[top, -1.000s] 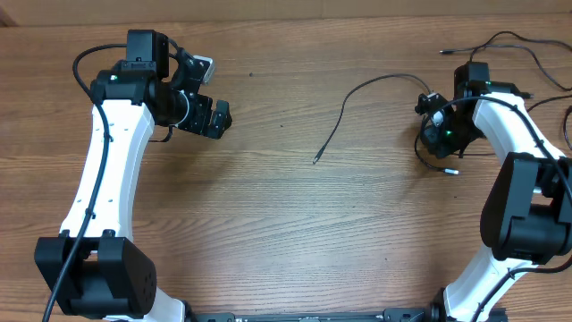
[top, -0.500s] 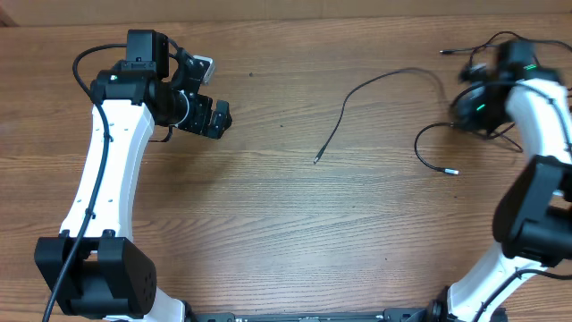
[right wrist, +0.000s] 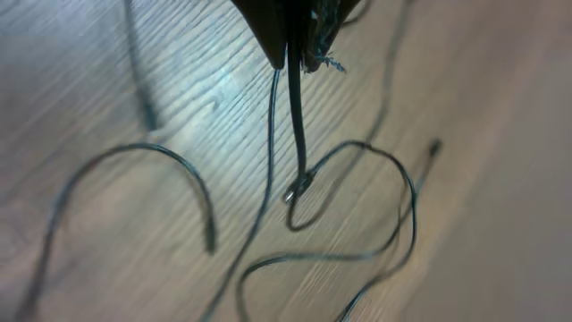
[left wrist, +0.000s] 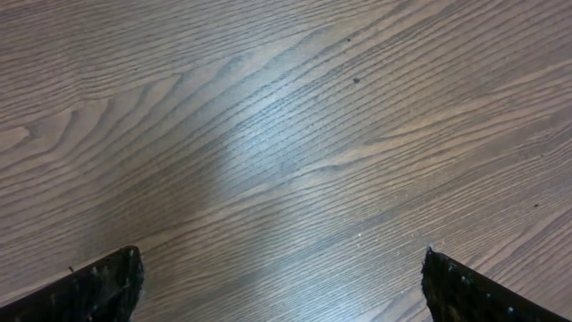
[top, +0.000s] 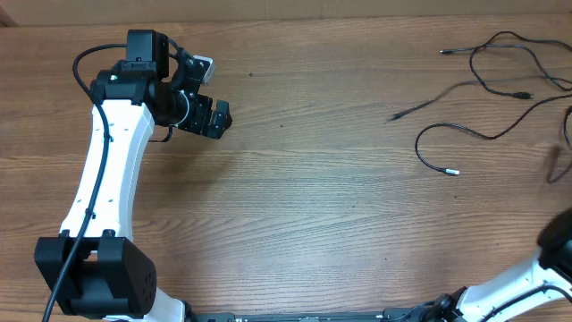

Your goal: Untangle cables

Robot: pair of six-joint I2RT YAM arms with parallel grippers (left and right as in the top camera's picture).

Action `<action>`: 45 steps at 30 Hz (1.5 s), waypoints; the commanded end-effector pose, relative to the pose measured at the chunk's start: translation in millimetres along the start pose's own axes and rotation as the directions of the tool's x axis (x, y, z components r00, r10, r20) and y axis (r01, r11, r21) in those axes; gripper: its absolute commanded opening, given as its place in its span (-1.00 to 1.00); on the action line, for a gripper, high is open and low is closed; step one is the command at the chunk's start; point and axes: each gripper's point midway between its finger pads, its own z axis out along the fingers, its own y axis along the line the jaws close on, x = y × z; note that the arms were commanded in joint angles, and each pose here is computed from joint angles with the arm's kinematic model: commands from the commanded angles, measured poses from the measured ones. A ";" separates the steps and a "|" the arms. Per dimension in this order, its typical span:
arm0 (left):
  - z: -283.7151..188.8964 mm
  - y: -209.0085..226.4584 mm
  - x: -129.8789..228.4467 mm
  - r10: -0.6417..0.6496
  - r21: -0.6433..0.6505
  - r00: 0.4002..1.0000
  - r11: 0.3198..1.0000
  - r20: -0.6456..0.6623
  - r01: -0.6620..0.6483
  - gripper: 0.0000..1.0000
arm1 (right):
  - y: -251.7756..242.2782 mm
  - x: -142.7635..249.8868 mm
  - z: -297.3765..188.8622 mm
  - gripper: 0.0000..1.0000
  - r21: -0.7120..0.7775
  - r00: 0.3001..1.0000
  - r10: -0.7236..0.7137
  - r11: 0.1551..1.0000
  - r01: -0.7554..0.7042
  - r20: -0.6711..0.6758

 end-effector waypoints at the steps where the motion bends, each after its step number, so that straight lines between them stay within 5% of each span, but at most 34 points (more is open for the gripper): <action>1: -9.2 -2.6 -3.7 0.004 -0.007 1.000 1.000 0.026 -0.004 0.99 | 8.5 -11.8 -27.2 -0.92 -0.135 0.993 0.118 0.984 -0.114 0.018; 8: -9.2 -2.7 -3.6 0.004 -0.007 1.000 1.000 0.025 -0.004 0.99 | -6.0 -14.3 -30.5 -0.82 -0.110 0.994 0.107 0.989 -0.103 0.029; 12: -9.2 -2.7 -3.6 0.004 -0.007 1.000 1.000 0.025 -0.004 1.00 | 2.7 -12.3 -28.0 0.48 -0.119 0.996 0.090 0.989 -0.087 0.025; 16: -9.2 -2.6 -3.7 0.004 -0.007 1.000 1.000 0.026 -0.004 1.00 | 12.5 -8.7 -25.0 0.91 -0.127 0.997 0.072 0.989 -0.069 0.015; 20: -9.2 -2.6 -3.7 0.004 -0.007 1.000 1.000 0.026 -0.004 1.00 | 29.1 -2.7 -20.5 0.98 -0.144 1.000 0.009 0.990 -0.008 0.007; 28: -9.2 -2.6 -3.7 0.004 -0.007 1.000 1.000 0.026 -0.004 1.00 | 114.6 45.4 -1.0 1.00 -0.241 0.921 -0.390 0.895 0.375 -0.018; 35: -9.2 -2.6 -3.7 0.004 -0.007 1.000 1.000 0.026 -0.004 0.99 | 211.6 121.4 6.8 1.00 -0.376 0.815 -0.577 0.766 0.521 -0.046; 45: -9.2 -2.7 -3.6 0.004 -0.007 1.000 1.000 0.025 -0.004 0.99 | 284.5 208.2 0.0 0.99 -0.475 0.683 -0.729 0.618 0.627 -0.048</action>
